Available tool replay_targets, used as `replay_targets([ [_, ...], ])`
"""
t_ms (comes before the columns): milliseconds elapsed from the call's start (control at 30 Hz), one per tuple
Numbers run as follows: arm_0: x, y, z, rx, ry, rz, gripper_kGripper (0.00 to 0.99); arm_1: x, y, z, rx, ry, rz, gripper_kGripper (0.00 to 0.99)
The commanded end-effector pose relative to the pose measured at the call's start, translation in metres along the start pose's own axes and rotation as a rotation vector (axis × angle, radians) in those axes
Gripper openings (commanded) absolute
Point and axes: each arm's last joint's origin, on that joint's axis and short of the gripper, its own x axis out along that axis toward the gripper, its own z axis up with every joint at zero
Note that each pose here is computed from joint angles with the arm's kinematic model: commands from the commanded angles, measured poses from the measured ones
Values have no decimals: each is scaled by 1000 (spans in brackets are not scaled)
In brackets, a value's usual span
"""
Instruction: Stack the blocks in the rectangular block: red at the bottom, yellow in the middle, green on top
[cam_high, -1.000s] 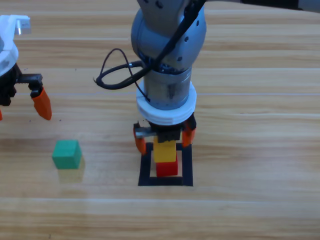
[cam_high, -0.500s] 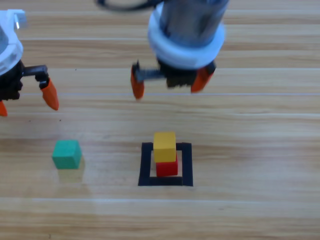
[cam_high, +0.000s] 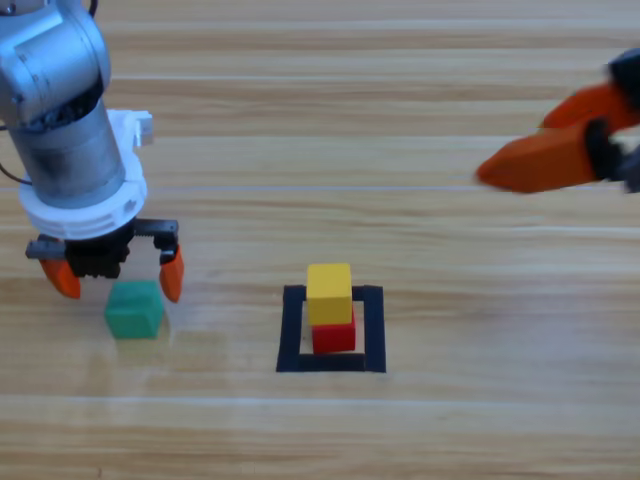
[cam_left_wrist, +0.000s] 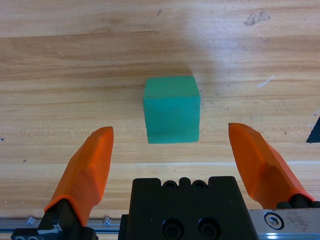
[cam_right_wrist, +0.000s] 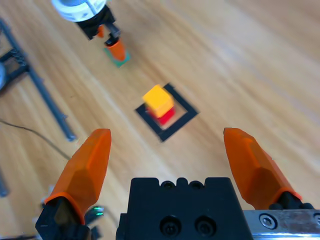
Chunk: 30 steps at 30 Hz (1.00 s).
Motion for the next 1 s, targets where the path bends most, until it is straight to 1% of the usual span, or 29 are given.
replay_targets([
  [33, 18, -7, -1, 44, 40, 16, 976, -8, -14, -9, -100, 17, -83, 990],
  [133, 29, -9, 1, 43, 49, 28, 974, 2, -15, -2, -96, 99, -69, 990],
  [267, 49, -11, 4, 33, 65, 43, 959, 14, -16, -4, -131, 152, -14, 990],
  [367, 54, -11, 3, 24, 61, 40, 959, 23, -16, -5, -140, 186, 28, 990],
  [433, 55, -12, 4, 17, 57, 36, 959, 29, -15, -4, -138, 218, 71, 990],
  [567, 54, -12, 4, 2, 53, 32, 959, 30, -14, -4, -141, 227, 107, 990],
  [633, 54, -12, 4, -9, 52, 30, 959, 30, -12, -5, -147, 224, 143, 990],
  [700, 54, -11, 3, -15, 51, 28, 922, 30, -11, -5, -149, 227, 155, 990],
  [800, 52, -10, 2, -22, 53, 23, 808, 29, -11, -5, -148, 228, 155, 990],
  [867, 50, -6, -1, -28, 55, 23, 709, 28, -11, -6, -148, 228, 155, 990],
  [900, 47, -4, -2, -29, 51, 20, 649, 28, -11, -6, -148, 228, 155, 990],
  [933, 44, -1, -4, -33, 47, 18, 558, 28, -11, -6, -148, 228, 155, 990],
  [1000, 40, 2, -4, -36, 44, 15, 423, 28, -11, -7, -148, 230, 155, 990],
])
